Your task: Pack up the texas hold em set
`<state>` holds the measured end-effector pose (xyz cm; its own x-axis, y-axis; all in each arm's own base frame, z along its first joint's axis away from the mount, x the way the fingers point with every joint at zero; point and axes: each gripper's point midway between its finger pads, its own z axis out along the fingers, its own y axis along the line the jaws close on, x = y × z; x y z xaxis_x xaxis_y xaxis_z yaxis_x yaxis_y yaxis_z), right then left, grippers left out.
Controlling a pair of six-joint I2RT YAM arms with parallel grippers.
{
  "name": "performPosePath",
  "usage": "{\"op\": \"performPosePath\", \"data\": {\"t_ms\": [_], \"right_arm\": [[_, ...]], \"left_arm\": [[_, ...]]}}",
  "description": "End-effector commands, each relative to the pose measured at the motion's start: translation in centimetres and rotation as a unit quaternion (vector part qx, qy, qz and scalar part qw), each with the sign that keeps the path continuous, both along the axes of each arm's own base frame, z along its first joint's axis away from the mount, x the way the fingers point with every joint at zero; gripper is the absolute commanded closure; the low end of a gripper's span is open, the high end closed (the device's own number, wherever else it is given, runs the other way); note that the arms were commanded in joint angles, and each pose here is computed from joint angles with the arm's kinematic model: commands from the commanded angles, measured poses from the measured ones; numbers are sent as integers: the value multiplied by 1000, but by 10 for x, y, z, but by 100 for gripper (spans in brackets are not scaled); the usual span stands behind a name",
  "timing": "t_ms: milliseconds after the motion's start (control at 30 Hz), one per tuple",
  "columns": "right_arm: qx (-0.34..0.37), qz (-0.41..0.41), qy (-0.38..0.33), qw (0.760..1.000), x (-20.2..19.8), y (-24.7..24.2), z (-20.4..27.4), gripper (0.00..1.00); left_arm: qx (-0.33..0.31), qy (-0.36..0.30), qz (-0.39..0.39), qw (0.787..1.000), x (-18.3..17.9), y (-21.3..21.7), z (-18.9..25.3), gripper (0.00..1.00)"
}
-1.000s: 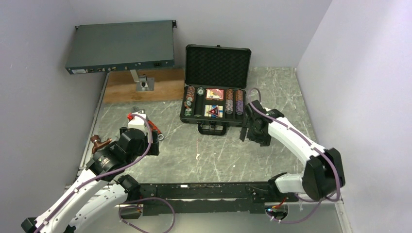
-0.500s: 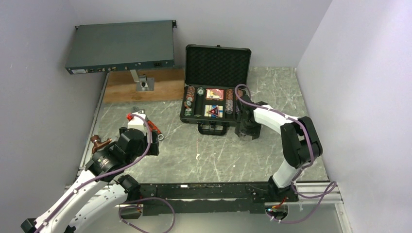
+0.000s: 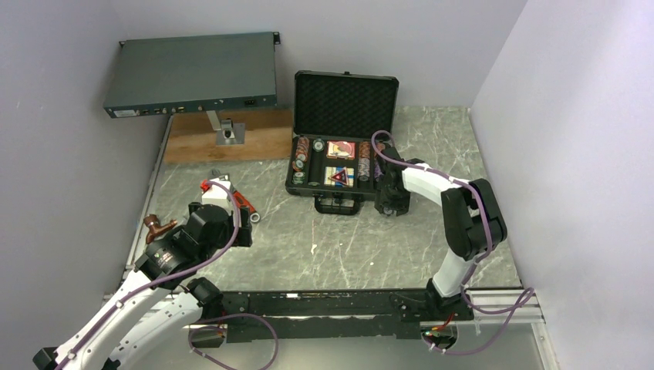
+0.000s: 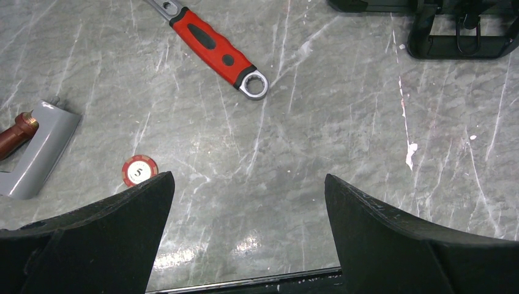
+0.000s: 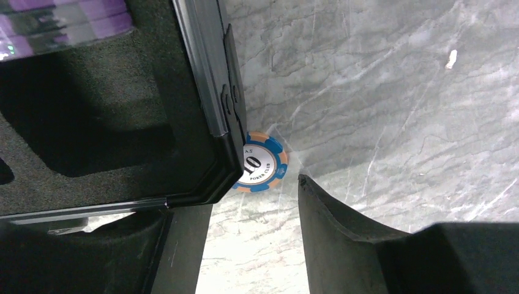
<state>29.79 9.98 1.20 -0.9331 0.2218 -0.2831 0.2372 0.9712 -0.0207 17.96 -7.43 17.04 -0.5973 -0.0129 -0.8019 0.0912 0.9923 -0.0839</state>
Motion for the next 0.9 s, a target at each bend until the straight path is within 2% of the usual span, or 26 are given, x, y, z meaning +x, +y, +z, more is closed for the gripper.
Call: {"op": "performPosePath", "data": {"t_ms": [0,167,300,433,700,800,867], "right_arm": [[6,-10,-18,1000,17,-1,-19,45],[22,-7,-9,1000,3,-2,-35,61],[20,-4,-1,1000,-5,-6,-43,69],[12,-2,4,1000,-10,-11,-38,72],[20,-8,-45,999,-9,-14,24,73],[24,-7,-74,997,-6,-14,56,69],[28,-6,-93,995,-2,-14,77,61]], "left_arm": [[-10,-15,6,1000,4,-1,8,0],[-11,-17,6,1000,4,-1,8,0],[-10,-17,5,1000,4,-1,7,0],[-11,-17,4,1000,4,-2,7,0],[-12,-19,1,1000,4,-2,9,0],[-12,-19,-6,1000,4,-4,9,0],[-13,-18,-6,1000,3,-4,9,0]]}}
